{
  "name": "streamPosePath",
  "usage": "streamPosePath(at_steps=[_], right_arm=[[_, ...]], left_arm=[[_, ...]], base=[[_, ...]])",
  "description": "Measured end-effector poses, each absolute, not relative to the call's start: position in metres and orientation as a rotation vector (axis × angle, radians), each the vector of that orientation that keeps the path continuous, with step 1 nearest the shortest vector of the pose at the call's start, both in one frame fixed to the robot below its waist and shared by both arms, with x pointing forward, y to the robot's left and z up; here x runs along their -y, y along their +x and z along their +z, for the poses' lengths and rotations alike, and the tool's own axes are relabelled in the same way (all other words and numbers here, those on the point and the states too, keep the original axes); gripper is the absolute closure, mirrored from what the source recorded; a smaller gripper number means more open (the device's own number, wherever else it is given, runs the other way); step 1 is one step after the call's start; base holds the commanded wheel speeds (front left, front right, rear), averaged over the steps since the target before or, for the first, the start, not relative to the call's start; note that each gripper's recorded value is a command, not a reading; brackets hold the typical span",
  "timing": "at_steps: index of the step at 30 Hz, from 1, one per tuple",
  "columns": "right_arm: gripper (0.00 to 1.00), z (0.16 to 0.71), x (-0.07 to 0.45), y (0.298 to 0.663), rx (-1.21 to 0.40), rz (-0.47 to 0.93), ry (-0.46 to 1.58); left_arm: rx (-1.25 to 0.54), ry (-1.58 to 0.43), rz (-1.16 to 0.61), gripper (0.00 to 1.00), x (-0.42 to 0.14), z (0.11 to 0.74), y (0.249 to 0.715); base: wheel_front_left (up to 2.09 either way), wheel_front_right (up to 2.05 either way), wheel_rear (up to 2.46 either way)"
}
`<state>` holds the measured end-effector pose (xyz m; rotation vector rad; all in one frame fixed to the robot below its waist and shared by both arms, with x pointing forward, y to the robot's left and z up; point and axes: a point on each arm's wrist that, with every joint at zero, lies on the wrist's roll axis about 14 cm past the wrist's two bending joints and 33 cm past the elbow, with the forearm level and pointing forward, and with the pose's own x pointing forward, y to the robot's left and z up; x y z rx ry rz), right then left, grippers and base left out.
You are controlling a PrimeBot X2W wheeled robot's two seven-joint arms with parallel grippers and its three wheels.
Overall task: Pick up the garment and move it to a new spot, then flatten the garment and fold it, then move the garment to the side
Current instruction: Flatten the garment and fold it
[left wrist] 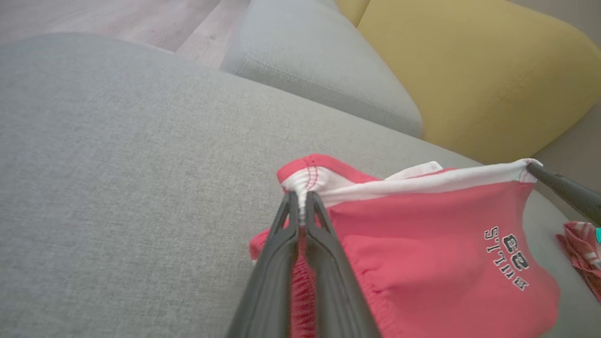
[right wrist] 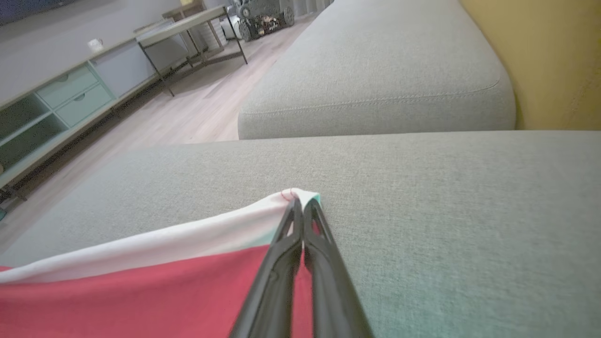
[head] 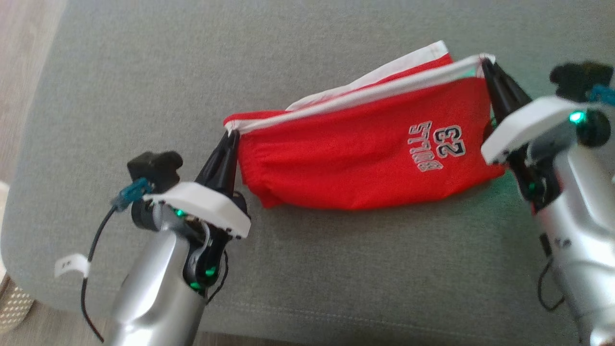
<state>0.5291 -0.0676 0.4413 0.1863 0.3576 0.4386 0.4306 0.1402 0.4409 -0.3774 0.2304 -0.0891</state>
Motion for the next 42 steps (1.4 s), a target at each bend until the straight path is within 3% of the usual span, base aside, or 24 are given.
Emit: streamPosePath(at_steps=[9, 10, 11, 12, 21, 30, 42], right_arm=[[1.0, 0.418, 0.039, 0.564, -0.391, 0.497, 0.161], [0.84, 0.414, 0.039, 0.565, -0.398, 0.493, 0.164], [0.57, 0.409, 0.04, 0.566, -0.413, 0.49, 0.162], [0.0, 0.407, 0.04, 0.567, -0.414, 0.49, 0.159], [0.0, 0.422, 0.044, 0.567, -0.282, 0.491, 0.149], [0.0, 0.482, 0.067, 0.564, -0.07, 0.467, 0.073], [0.0, 0.489, 0.103, 0.488, 0.009, 0.366, 0.051]], left_arm=[[-0.333, -0.379, -0.058, 1.0, -0.147, 0.401, 0.444], [-0.341, -0.379, -0.06, 1.0, -0.146, 0.398, 0.445], [-0.348, -0.379, -0.068, 0.58, -0.144, 0.396, 0.446], [-0.353, -0.38, -0.071, 0.0, -0.143, 0.394, 0.446], [-0.313, -0.377, -0.069, 0.0, -0.137, 0.397, 0.448], [-0.054, -0.251, -0.025, 0.0, -0.152, 0.471, 0.459], [0.001, -0.16, 0.001, 0.0, -0.157, 0.486, 0.426]], base=[[0.0, 0.0, 0.0], [0.0, 0.0, 0.0], [0.0, 0.0, 0.0], [0.0, 0.0, 0.0], [0.0, 0.0, 0.0], [0.0, 0.0, 0.0], [0.0, 0.0, 0.0]])
